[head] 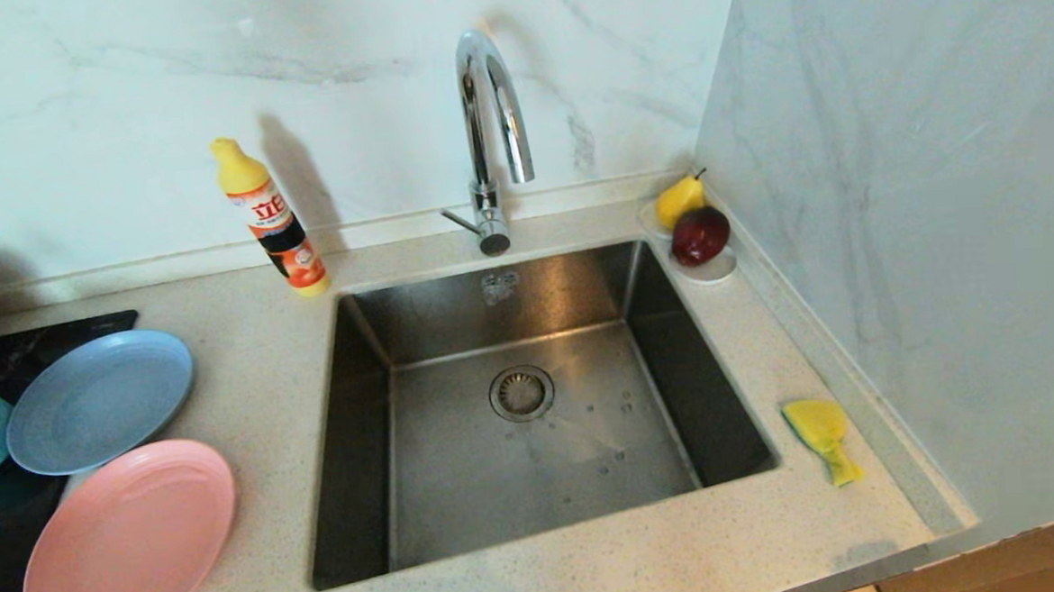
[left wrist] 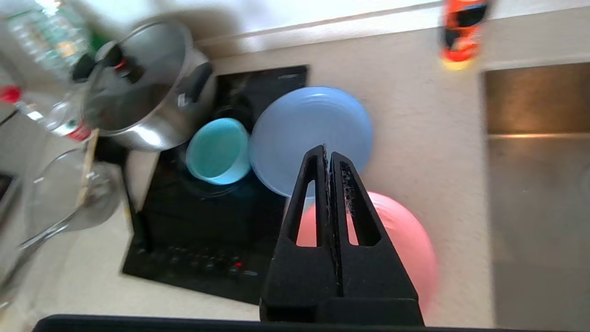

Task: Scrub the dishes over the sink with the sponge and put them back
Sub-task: Place the plate on the plate

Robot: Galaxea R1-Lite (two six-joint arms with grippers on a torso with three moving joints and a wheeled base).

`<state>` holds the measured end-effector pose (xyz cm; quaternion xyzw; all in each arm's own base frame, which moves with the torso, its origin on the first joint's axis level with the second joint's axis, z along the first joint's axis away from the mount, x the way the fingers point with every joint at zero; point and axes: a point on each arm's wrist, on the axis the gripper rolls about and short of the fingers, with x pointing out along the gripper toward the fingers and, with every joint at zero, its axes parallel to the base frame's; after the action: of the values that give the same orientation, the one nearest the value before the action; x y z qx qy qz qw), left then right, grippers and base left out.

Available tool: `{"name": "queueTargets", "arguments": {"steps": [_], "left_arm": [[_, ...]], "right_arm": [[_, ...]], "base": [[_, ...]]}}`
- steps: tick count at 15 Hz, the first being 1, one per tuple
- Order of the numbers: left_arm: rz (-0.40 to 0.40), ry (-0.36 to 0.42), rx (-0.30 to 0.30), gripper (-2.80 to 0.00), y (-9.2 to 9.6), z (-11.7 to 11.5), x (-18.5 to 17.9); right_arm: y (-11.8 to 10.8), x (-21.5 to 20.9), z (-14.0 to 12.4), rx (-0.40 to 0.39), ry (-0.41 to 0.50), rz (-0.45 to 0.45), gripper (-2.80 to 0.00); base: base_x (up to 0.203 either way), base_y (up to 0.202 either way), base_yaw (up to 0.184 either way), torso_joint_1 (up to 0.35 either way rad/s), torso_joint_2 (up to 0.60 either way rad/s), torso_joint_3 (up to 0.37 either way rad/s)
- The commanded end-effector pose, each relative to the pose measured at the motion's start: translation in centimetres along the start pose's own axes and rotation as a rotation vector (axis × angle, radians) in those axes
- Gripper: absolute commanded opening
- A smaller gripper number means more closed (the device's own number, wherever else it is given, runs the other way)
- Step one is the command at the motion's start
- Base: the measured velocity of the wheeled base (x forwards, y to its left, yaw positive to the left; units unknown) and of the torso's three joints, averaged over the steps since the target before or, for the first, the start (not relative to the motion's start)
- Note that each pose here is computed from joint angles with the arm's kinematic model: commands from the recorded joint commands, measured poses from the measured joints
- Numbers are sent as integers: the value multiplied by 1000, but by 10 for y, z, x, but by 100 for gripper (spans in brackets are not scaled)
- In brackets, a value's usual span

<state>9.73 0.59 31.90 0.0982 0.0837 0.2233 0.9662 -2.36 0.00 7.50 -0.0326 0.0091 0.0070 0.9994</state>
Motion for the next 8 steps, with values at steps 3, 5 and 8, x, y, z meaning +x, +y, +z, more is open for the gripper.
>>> {"name": "queueTargets", "arguments": {"steps": [3, 5, 8], "left_arm": [[77, 181, 19, -280, 0, 16, 89], [43, 275, -50, -280, 20, 8, 124], [13, 395, -280, -280, 50, -15, 153]], "right_arm": [[0, 0, 0, -1, 0, 0, -280], [0, 0, 0, -1, 0, 0, -280], [0, 0, 0, -1, 0, 0, -280]], "base": [[0, 0, 0, 0, 0, 0], [0, 0, 0, 0, 0, 0], [0, 0, 0, 0, 0, 0]]}}
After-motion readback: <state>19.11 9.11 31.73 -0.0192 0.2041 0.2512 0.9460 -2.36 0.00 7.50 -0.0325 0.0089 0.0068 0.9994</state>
